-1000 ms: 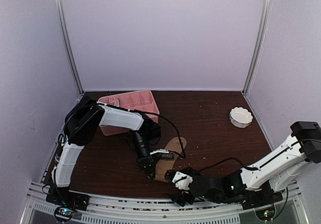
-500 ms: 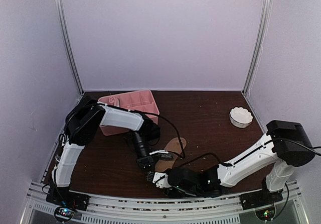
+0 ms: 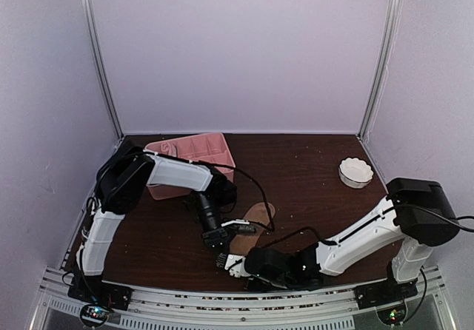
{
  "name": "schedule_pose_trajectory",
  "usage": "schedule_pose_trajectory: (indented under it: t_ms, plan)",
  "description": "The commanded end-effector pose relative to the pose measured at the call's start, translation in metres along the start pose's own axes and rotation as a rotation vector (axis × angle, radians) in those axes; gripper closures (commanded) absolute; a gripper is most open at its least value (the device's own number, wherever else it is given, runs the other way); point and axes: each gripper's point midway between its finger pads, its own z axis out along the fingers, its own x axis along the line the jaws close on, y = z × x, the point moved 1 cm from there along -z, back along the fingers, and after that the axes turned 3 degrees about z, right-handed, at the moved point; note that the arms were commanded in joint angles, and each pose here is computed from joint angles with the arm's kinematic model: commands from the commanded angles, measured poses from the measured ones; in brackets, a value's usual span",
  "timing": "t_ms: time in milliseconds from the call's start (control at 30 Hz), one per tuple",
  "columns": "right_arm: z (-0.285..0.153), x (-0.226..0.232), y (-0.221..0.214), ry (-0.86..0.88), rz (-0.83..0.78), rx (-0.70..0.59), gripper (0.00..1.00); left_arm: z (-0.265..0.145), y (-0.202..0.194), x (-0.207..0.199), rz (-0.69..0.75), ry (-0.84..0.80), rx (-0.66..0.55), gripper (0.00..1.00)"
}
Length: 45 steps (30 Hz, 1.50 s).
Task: Roll the socks
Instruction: Roll the sock at the center of the board.
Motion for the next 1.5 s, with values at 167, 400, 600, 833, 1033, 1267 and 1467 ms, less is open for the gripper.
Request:
schedule_pose_trajectory:
  t_ms: [167,400,600,833,1033,1267,1467]
  plan:
    - [0.0,0.012,-0.057,0.203,0.395,0.105,0.96,-0.05,0.001,-0.013,0.244,0.266,-0.137,0.49]
    - [-0.006,0.015,-0.082,0.296,0.585,0.126,0.96,-0.064,-0.002,-0.03,0.463,0.434,-0.226,0.48]
    - [-0.003,0.011,-0.102,0.35,0.74,0.191,0.96,-0.051,-0.007,-0.037,0.654,0.534,-0.164,0.49]
    - [0.003,0.011,-0.124,0.397,0.882,0.288,0.97,-0.033,0.012,-0.027,0.838,0.702,-0.042,0.51]
    - [0.004,0.011,-0.135,0.427,0.932,0.343,0.97,-0.02,0.015,-0.01,0.93,0.787,0.065,0.53]
    - [0.004,0.008,-0.13,0.447,0.963,0.333,0.97,-0.013,0.015,0.012,0.943,0.828,0.114,0.58]
    - [0.007,0.006,-0.126,0.46,0.978,0.333,0.97,-0.01,0.013,0.024,0.933,0.838,0.142,0.63]
